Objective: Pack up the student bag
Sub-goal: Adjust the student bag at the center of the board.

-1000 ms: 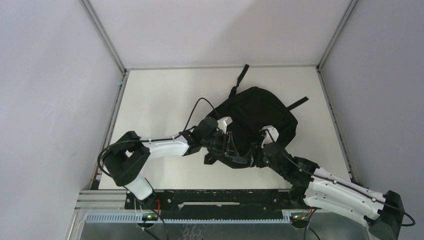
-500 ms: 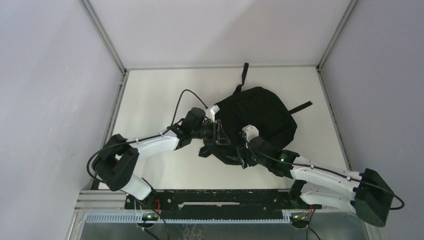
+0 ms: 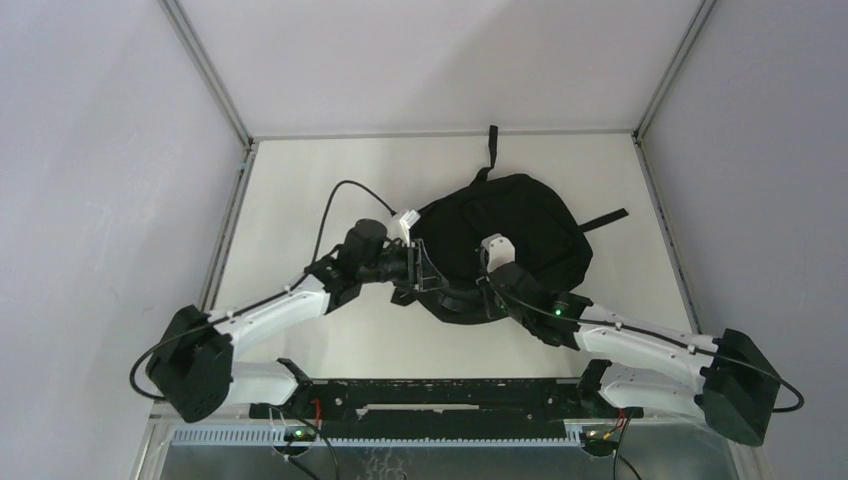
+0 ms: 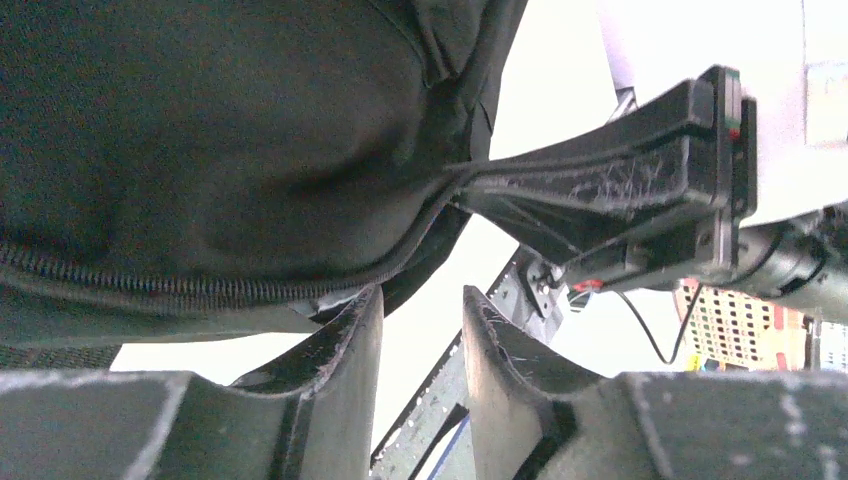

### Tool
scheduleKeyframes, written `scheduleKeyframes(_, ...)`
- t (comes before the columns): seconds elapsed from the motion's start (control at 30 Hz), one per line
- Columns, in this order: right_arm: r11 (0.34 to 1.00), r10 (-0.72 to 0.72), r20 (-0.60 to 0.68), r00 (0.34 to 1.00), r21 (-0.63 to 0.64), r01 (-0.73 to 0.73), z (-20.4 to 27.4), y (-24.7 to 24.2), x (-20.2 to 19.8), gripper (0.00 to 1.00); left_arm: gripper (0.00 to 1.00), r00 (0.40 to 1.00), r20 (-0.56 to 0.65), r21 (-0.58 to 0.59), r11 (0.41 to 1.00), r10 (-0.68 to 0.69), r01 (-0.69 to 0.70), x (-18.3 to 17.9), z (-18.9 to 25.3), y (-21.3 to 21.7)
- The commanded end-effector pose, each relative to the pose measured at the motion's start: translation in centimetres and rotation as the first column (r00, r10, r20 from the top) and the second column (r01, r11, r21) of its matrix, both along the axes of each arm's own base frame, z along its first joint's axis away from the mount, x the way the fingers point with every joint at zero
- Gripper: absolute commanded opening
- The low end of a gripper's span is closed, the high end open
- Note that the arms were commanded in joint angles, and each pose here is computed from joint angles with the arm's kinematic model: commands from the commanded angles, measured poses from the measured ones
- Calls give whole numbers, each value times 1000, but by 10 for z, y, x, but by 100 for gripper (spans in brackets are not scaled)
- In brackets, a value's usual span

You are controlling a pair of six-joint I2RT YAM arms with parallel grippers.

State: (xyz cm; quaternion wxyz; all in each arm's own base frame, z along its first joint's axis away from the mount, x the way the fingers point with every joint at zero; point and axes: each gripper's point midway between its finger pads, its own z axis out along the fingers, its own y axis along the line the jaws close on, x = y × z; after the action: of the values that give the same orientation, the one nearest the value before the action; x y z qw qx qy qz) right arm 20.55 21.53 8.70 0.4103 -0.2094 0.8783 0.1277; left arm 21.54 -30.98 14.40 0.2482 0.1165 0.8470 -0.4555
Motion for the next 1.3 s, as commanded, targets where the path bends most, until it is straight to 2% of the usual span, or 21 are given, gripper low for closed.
scheduleKeyframes(0.0, 980, -64, 129, 990, 193, 38, 62, 16, 21, 0, 40, 997, 77, -42, 999, -16, 19, -12, 18, 10)
scheduleKeyframes(0.17, 943, -40, 126, 991, 332, -4, 84, 27, 16, 0, 43, 993, 110, -71, 997, -33, 41, -26, 22, 12)
scheduleKeyframes(0.33, 889, -3, 155, 988, 452, -68, 102, 39, 9, 0, 47, 988, 105, -105, 987, -111, 122, -45, 21, -4)
scheduleKeyframes(0.47, 896, 16, 128, 992, 438, -71, 92, 44, 5, 0, 50, 992, 85, -147, 983, -98, 110, -42, 20, -15)
scheduleKeyframes(0.57, 900, 15, 116, 993, 431, -64, 88, 45, 4, 0, 50, 995, 94, -174, 983, -39, 55, -32, 25, -16)
scheduleKeyframes(0.7, 903, 6, 99, 995, 427, -48, 81, 46, 3, 0, 50, 986, 167, -269, 961, -19, 64, -33, 54, -16)
scheduleKeyframes(0.83, 900, 14, 91, 996, 432, -52, 80, 49, 2, 0, 51, 973, 230, -273, 961, 20, 45, -27, 66, -11)
scheduleKeyframes(1.07, 898, 3, 98, 995, 439, -46, 83, 49, 3, 0, 52, 976, 219, -221, 974, -2, 52, -17, 43, -21)
scheduleKeyframes(1.27, 898, -17, 89, 996, 439, -24, 82, 45, 5, 0, 51, 989, 141, -202, 977, -40, 69, -22, 4, -27)
